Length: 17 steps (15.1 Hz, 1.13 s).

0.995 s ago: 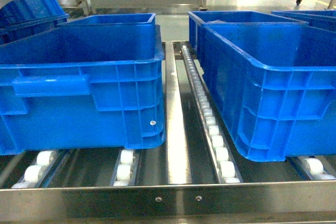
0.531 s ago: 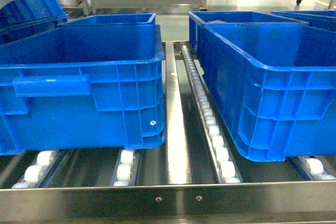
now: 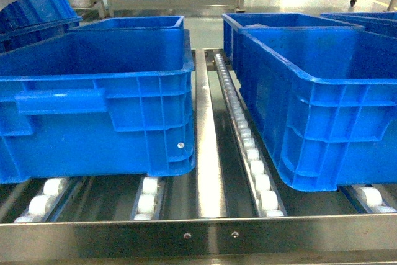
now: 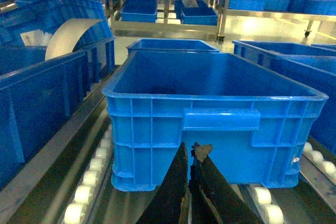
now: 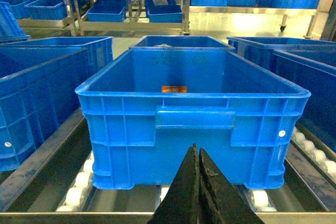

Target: Sort blue parts and orange caps into right shelf containers

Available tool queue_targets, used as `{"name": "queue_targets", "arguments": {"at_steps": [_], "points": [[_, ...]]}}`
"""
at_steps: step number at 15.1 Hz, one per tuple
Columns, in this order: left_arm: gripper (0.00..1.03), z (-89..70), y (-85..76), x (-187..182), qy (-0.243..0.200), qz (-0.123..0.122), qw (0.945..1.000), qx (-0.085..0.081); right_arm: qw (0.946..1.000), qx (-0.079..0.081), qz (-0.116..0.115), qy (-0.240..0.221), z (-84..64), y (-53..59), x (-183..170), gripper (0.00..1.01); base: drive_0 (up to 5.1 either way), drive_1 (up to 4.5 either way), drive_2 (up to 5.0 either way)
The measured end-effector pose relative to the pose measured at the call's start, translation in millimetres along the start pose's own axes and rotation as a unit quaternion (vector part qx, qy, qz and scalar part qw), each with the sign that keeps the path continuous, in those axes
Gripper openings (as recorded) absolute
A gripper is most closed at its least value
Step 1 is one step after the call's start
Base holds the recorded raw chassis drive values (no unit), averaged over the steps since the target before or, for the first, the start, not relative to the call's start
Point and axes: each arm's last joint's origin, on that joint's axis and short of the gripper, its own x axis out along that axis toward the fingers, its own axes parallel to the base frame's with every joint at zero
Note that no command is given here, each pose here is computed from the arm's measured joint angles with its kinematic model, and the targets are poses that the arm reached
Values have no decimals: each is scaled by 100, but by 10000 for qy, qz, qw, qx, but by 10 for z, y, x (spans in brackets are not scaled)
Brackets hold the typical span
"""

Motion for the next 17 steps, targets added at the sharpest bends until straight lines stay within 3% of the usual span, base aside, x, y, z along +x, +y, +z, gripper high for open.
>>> {"name": "queue_targets", "arguments": {"at_steps": [3, 4, 5, 6, 7, 11, 13, 14, 17], "points": [[2, -4, 0, -21, 15, -2, 10000, 0, 10000, 0, 0, 4, -3, 0, -18, 1, 0, 0, 0], [2, -4, 0, -32, 10, -2, 10000, 2, 9997, -2, 7, 252, -59, 0, -75, 1, 0, 0, 0], [2, -3, 0, -41, -4, -6, 10000, 0, 10000, 0, 2, 10, -25, 0, -126, 1, 0, 0, 0], [2, -63, 0, -107, 262, -20, 9997, 7, 10000, 2, 4, 32, -28, 0, -125, 1, 0, 0, 0], [2, -26, 0, -148, 19, -7, 10000, 8, 10000, -2, 2, 80, -38, 0, -125, 1, 0, 0, 0], [2, -40, 1, -147, 92, 0, 10000, 15, 10000, -4, 0, 48, -32, 0, -125, 3, 0, 0, 0], [27, -40, 1, -147, 90, -2, 10000, 17, 10000, -2, 0, 48, -32, 0, -125, 31, 0, 0, 0], [53, -40, 1, -147, 90, -2, 10000, 17, 10000, -2, 2, 48, -32, 0, -125, 56, 0, 0, 0], [82, -40, 1, -147, 90, -2, 10000, 17, 10000, -2, 2, 48, -32, 0, -125, 86, 0, 0, 0]]}}
